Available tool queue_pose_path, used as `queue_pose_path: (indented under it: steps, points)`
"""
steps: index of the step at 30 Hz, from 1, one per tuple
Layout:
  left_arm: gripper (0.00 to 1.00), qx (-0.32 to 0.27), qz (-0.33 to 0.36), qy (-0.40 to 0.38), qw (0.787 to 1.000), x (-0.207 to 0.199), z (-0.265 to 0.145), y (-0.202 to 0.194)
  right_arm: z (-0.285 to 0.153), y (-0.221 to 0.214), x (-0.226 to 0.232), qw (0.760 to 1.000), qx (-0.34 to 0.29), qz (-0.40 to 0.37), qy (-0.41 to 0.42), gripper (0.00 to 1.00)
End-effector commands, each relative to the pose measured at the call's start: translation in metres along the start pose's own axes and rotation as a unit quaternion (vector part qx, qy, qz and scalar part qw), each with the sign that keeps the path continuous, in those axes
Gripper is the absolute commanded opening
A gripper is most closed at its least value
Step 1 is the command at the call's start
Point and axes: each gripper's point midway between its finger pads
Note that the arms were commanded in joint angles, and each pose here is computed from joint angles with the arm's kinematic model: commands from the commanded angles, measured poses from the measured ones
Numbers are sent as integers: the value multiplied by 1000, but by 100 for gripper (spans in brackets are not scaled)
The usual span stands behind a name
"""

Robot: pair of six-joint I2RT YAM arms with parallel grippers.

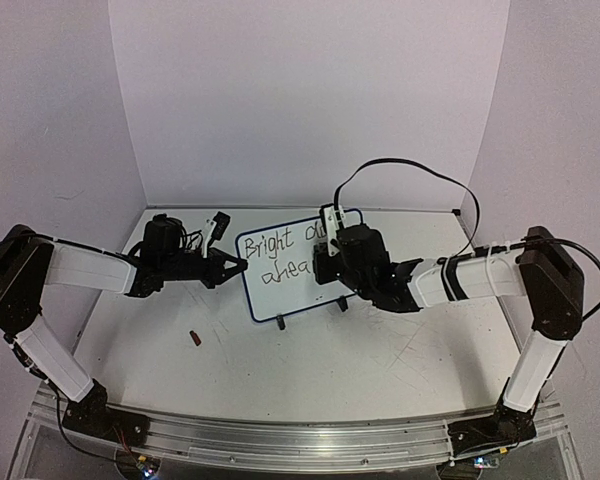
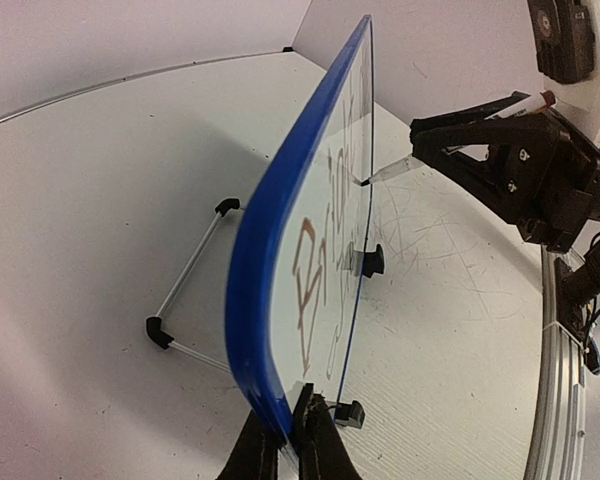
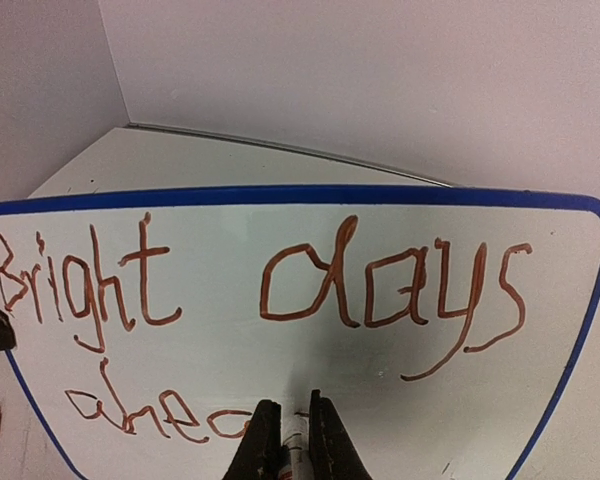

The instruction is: Write a sentence on the whiteboard

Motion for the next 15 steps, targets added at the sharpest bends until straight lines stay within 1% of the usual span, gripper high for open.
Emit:
queue_pose_path:
  steps: [1,8,15]
  points:
    - [0,-3,31,67,997,28,-1,3,5,10,13,1000,-13,9,17,0]
    - [0,-3,31,68,997,28,-2,3,5,-7,19,1000,8,11,25,0]
    - [0,-4,32,67,997,27,-2,4,3,-13,6,1000,21,5,-9,0]
Point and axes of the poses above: each gripper's point midway between its finger pads, its own z axis out along the fingers, its own x axis along the line the jaws close on, y = z × x, and after that the axes turned 11 degrees about -z, right-handed
